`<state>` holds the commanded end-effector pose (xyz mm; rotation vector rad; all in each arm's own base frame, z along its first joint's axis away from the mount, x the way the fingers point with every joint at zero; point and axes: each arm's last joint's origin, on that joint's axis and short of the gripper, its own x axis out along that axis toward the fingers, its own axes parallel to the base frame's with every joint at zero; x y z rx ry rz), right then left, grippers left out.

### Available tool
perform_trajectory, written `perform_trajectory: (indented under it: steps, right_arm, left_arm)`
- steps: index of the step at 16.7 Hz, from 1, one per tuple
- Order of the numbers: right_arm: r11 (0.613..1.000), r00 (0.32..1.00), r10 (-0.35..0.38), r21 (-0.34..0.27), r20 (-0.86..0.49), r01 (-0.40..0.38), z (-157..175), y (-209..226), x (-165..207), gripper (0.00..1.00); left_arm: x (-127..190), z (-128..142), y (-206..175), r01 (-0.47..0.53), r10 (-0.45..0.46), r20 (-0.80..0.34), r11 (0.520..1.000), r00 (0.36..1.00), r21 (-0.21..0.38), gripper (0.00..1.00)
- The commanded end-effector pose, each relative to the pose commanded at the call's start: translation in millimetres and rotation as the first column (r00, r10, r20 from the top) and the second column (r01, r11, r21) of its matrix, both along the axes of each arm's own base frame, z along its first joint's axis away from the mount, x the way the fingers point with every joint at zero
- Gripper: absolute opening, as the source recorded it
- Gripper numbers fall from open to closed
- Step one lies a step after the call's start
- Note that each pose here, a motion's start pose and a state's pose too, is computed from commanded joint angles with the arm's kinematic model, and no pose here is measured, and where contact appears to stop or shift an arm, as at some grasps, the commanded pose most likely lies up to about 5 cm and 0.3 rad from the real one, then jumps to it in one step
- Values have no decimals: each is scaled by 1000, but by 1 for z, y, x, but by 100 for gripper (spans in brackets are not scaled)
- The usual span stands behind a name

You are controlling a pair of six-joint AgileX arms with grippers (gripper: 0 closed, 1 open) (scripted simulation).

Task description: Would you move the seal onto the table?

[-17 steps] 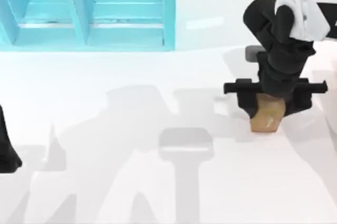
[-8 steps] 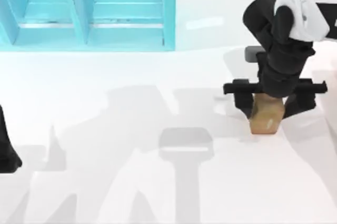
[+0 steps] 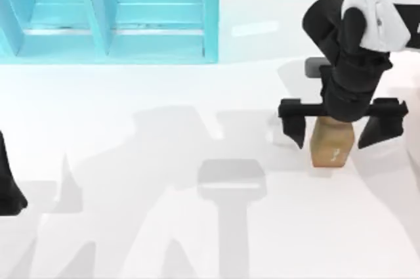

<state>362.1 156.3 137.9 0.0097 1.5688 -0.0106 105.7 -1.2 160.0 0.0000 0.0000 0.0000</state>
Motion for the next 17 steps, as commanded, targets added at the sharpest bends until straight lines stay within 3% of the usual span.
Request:
perform_trajectory:
  steps: [6, 13, 17]
  right_arm:
    - [1000, 1000, 1, -1, -3, -1, 16, 3, 5, 100]
    - [1000, 1000, 1, -6, -12, -1, 121, 3, 6, 100]
    - [1000, 1000, -2, 0, 1, 2, 150, -1, 0, 100]
  left_arm:
    - [0, 0, 0, 0, 0, 0, 1000, 1000, 0, 100]
    - [0, 0, 0, 0, 0, 0, 1000, 1000, 0, 100]
    - [0, 0, 0, 0, 0, 0, 1000, 1000, 0, 100]
